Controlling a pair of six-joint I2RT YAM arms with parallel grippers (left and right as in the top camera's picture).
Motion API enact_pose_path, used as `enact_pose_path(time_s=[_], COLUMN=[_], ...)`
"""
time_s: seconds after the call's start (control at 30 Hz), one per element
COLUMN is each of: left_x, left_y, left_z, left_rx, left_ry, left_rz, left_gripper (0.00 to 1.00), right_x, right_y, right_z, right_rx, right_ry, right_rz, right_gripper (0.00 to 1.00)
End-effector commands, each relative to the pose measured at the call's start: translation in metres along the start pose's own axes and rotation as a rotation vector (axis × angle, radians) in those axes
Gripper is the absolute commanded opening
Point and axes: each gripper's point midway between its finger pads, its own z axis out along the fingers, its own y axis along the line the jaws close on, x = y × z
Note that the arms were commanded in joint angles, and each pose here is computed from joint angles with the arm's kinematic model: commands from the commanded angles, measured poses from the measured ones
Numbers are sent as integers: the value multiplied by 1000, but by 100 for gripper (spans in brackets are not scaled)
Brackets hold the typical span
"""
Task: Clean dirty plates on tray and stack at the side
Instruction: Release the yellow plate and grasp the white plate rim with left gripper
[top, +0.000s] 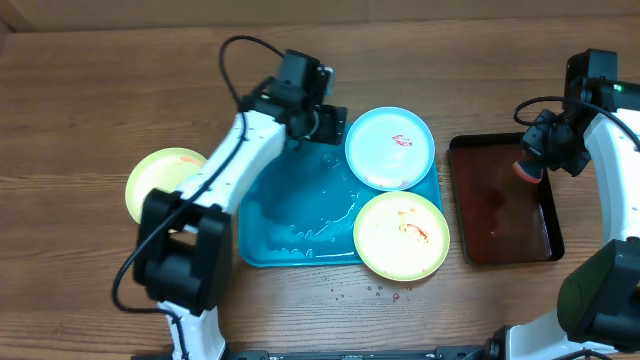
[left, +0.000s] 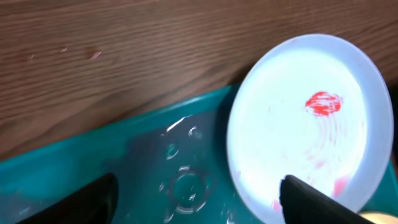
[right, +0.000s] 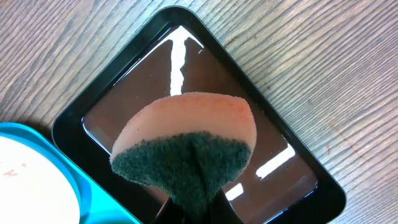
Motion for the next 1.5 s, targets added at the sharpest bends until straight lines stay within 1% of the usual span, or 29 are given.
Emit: enact_pose_path(time_s=[0.0,0.13,0.2,0.3,0.33,0.4,0.57,0.67,0.7,0.8,0.83,0.87,1.03,1.13,1.23,1.33,1.4,1.47], left_x=[2,12,22,35,37,42,49,48,48,45,45,45,42,30,14,10,15,29], left_y=[-5,-25,-32,-35,-32,-27,-22,-22,-22,-21,-21,-21,-18,-9,10,35,53,67], left_z=[24,42,48,58,61,66,77,78,78,78,78,78,76,67,42,11,-8,-22], left_rx=[-45,-24,-24,-31,-44,-65,-81,-80,-79,-77,-76,-76,-76,-80,-93,-127,-156,-183], left_ry=[-1,16,45,85,90,101,122,116,114,105,104,106,97,74,47,50,80,140], left_rz=[-37,-4,9,2,-11,-44,-144,-155,-154,-154,-155,-156,-142,-166,-207,-260,-301,-316], left_gripper=[79,75,71,58,56,48,38,31,25,13,6,4,4,4,4,4,4,4], right_x=[-2,-1,-1,-1,-1,-1,0,0,0,0,0,0,0,-1,0,1,2,3], right_y=[0,-1,0,-1,0,0,-1,-1,-1,-1,-1,-1,0,0,5,7,10,17], right_z=[-3,-3,-3,-3,-3,-3,-3,-3,-3,-3,-3,-3,-3,-3,-3,-3,-3,-4], right_rx=[-7,-6,-6,-6,-7,-8,-6,-6,-6,-7,-7,-7,-7,-9,-35,-51,-68,-103], right_ry=[-13,-10,-11,-10,-9,-8,-4,-4,-4,-5,-5,-5,-5,-9,-3,3,8,17], right_rz=[0,0,-4,-9,-20,-26,-26,-27,-26,-26,-26,-26,-27,-31,-81,-104,-104,-110], right_gripper=[4,4,4,4,4,4,4,4,4,4,4,4,4,4,4,4,4,4])
